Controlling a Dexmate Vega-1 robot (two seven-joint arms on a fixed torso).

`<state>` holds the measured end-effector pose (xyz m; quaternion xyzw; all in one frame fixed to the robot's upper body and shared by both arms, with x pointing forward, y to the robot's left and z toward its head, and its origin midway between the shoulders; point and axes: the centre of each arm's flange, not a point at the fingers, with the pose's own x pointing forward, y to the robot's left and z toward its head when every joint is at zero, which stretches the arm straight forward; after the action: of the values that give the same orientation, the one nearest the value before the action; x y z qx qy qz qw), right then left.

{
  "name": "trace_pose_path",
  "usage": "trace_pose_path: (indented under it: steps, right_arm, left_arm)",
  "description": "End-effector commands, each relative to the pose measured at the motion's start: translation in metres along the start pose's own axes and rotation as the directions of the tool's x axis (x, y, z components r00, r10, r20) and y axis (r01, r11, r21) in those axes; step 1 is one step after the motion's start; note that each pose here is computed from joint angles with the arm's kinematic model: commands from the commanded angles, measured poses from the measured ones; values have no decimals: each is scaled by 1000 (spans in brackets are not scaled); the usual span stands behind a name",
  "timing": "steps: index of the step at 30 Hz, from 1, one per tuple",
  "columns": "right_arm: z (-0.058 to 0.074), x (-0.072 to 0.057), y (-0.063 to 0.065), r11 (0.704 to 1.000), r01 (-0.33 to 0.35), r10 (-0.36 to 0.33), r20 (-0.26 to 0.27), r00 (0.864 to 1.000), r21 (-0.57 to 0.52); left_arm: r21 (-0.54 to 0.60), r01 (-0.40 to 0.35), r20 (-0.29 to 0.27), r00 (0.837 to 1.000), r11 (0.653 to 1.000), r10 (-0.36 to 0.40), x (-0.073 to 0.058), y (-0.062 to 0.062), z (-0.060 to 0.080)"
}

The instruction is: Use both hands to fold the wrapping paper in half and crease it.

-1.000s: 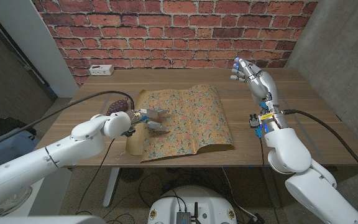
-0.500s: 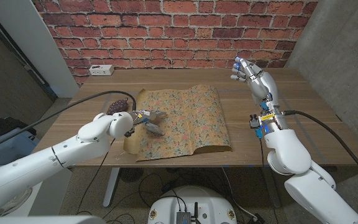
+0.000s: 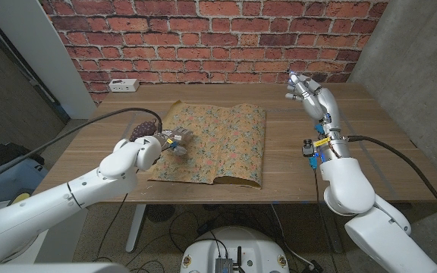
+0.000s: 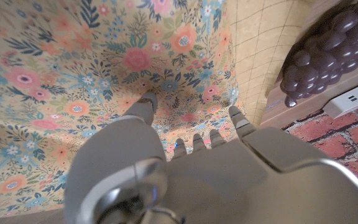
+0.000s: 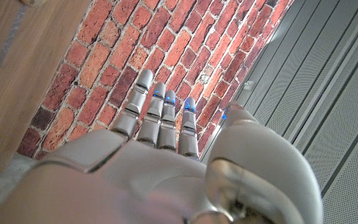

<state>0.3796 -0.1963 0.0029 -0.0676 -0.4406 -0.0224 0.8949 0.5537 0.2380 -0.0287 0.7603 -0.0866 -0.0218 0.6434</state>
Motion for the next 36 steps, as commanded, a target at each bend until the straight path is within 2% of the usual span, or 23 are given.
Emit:
trace_pose_path:
  steps: [1,6,10,14,20,30,36]
  right_arm:
    - [-25,-13,-3,902,123,-255,-279,926,-414]
    - [-36,-10,1,888,57,-222,-316,922,-457]
    - [-43,-5,9,865,4,-211,-356,910,-502]
    - [-49,-1,16,840,-39,-216,-400,891,-542]
    - [-55,2,24,813,-82,-220,-435,873,-576]
    - [-59,5,38,768,-149,-208,-463,862,-623]
    - [-63,6,43,757,-179,-199,-482,853,-628]
  left_arm:
    - [-75,-65,33,997,995,68,1,6,-5]
    - [-199,-108,112,985,974,132,2,9,-11]
    - [-299,-135,156,970,945,188,2,10,-17]
    - [-323,-152,156,965,934,211,1,11,-19]
    - [-336,-147,163,964,930,211,2,11,-19]
    - [-365,-159,171,957,918,233,2,11,-20]
    - [-372,-148,173,959,916,225,3,9,-20]
